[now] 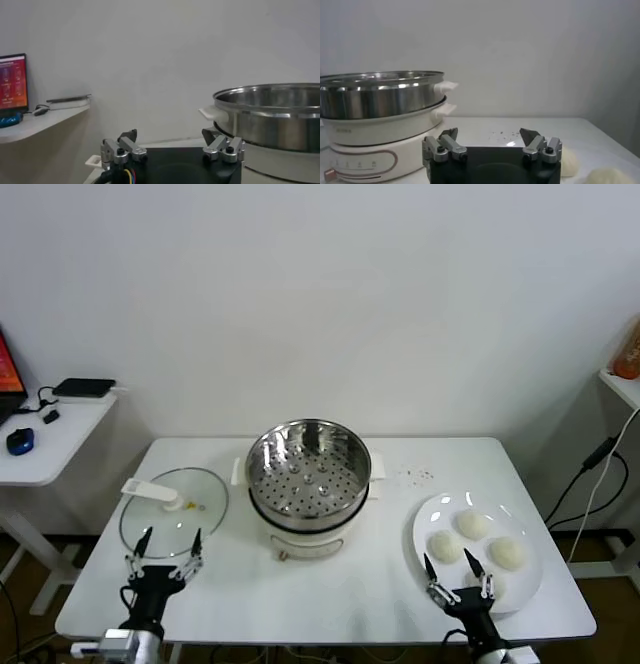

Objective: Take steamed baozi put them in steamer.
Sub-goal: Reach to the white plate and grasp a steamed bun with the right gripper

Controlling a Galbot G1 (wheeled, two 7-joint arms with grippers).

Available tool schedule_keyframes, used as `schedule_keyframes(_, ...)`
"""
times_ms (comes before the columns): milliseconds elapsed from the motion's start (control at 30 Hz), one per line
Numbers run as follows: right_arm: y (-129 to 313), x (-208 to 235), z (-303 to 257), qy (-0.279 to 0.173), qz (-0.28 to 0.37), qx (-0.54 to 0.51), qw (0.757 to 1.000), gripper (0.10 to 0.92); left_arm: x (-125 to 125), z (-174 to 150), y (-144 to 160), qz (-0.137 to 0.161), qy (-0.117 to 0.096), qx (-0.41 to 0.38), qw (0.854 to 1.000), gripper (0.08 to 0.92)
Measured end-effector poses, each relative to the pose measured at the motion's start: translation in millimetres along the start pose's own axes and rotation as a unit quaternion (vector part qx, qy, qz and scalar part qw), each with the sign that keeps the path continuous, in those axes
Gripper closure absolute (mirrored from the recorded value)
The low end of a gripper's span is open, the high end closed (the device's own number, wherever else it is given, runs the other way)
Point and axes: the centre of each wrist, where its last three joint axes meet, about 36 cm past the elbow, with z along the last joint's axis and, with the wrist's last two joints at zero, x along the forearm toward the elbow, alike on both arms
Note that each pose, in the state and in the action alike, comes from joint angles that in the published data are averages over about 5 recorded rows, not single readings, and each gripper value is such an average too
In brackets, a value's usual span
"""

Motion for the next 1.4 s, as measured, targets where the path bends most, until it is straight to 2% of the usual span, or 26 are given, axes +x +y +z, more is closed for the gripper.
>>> schedule_keyframes(367, -36, -28, -38, 0.003, -0.022, 0.064, 0.998, 0.200, -1, 0, 3, 0.012, -0.010, -0.016, 1.000, 0.177)
schedule_keyframes(767, -82, -88, -105, 0.069, -0.086, 0.174, 0.978, 0.200, -8, 3, -5, 0.012, -0.023, -0.012, 1.000, 0.177)
schedule_keyframes(1000, -110, -119, -143, 0.127, -0.152, 0.249, 0.948, 0.200, -10, 6, -12, 0.007, -0.026, -0.005, 1.000, 0.177)
schedule_keyframes(1400, -149, -182, -213, 0.207, -0.282, 0.351, 0.869, 0.200, -13, 11, -22, 0.003, -0.028, 0.006, 1.000, 0.177)
